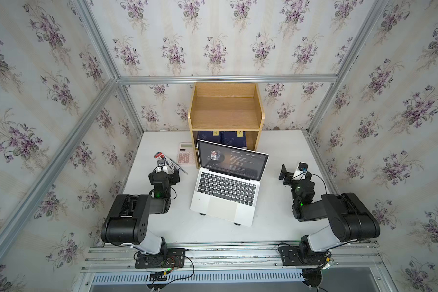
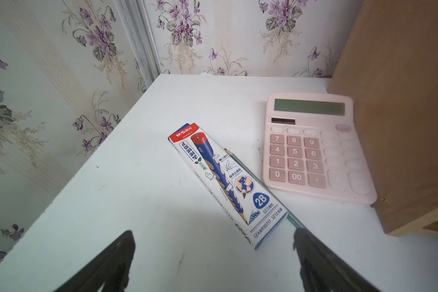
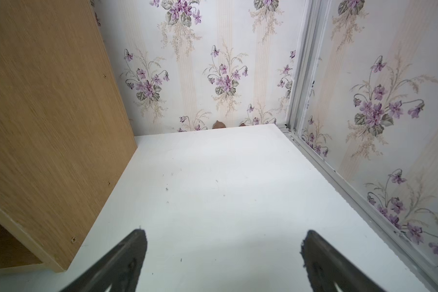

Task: Close the laptop lid and set it aside
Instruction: Close the lid of the laptop.

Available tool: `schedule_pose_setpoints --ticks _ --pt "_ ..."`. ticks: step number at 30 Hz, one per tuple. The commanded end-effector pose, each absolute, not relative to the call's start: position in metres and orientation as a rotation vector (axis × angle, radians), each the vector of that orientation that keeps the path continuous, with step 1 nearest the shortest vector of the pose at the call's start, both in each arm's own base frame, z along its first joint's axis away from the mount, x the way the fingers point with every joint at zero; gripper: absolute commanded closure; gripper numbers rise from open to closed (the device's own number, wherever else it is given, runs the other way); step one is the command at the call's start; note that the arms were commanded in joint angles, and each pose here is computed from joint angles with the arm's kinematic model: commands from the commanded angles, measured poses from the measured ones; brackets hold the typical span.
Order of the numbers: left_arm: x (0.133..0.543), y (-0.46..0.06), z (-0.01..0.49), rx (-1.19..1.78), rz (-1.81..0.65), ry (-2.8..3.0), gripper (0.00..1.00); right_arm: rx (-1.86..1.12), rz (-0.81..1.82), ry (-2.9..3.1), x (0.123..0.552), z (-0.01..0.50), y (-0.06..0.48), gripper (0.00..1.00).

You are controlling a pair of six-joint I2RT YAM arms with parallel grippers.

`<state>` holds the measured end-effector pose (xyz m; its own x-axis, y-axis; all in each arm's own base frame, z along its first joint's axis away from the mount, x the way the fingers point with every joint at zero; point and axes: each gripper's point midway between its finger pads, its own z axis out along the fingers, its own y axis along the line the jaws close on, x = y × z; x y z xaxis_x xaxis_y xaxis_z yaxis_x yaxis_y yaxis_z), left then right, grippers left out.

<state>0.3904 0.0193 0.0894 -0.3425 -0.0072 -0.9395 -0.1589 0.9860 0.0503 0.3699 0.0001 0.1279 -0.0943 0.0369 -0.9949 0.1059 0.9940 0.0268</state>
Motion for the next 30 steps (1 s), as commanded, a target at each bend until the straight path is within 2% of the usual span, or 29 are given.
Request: schedule_pose_setpoints --ticks 1,15,21,23,27,30 --pt "0.394 0.018 0.096 -0.109 0.149 1.887 0.00 0.110 -0.056 1.654 0.370 0.131 0.000 0.00" --pt "0.393 0.017 0.097 -0.107 0.147 1.885 0.00 0.110 -0.058 1.649 0.369 0.131 0.000 0.00" --pt "0.389 0.019 0.119 -0.118 0.156 1.863 0.00 0.128 -0.056 1.573 0.347 0.152 -0.004 0.00" --pt "0.381 0.029 0.143 -0.191 0.181 1.849 0.00 0.175 -0.051 1.546 0.335 0.162 -0.010 0.00" --pt "0.347 0.048 0.171 -0.621 0.081 1.963 0.00 0.375 0.019 1.614 0.329 0.176 -0.022 0.00" --pt "0.328 0.032 0.187 -0.649 -0.051 2.053 0.00 0.402 0.152 1.679 0.327 0.199 -0.008 0.00"
